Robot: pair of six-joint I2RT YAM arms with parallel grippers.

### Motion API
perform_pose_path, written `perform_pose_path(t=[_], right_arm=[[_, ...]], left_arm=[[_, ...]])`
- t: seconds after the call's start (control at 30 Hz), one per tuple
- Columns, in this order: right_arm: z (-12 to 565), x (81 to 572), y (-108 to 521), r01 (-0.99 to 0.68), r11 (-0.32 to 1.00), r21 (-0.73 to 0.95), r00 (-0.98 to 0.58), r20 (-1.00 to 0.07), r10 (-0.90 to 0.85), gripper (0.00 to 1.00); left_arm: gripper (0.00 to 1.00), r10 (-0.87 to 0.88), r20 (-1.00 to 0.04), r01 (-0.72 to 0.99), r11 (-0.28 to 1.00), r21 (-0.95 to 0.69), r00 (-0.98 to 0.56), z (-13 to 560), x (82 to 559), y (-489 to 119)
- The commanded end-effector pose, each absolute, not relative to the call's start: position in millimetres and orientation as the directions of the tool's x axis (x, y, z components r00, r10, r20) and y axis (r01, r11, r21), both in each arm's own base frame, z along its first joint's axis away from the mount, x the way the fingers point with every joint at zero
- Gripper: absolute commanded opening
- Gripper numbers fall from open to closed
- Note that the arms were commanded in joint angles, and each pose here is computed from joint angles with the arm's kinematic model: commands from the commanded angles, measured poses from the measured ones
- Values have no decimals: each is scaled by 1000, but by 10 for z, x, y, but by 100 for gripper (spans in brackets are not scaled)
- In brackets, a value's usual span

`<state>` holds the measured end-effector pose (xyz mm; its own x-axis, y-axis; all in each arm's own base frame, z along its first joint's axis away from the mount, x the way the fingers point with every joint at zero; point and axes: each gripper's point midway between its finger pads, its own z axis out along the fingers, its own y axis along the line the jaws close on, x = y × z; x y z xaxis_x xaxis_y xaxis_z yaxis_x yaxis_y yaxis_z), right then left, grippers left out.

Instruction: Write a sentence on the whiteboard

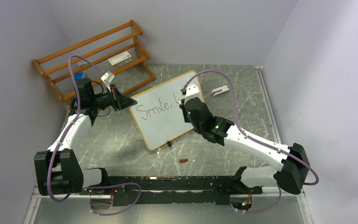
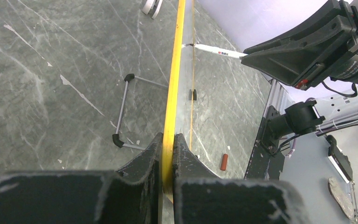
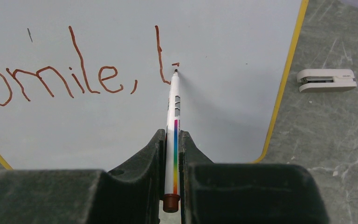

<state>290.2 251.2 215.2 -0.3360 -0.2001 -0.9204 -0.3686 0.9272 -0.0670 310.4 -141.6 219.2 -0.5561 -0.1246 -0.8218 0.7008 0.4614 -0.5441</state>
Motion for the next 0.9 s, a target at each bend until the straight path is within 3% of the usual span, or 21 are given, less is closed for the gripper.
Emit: perform_pose_path(t=[0.0, 0.87], right_arm=[[2177, 2963, 2531, -357, 932, -64, -328, -926, -189, 0], [2047, 2835, 2423, -360, 930, -69, -388, -896, -217, 0]], left_arm=[[5, -101, -837, 661, 566, -493, -538, 1962, 3284, -1267], [5, -101, -837, 661, 565, -493, -538, 1965, 3278, -1270]])
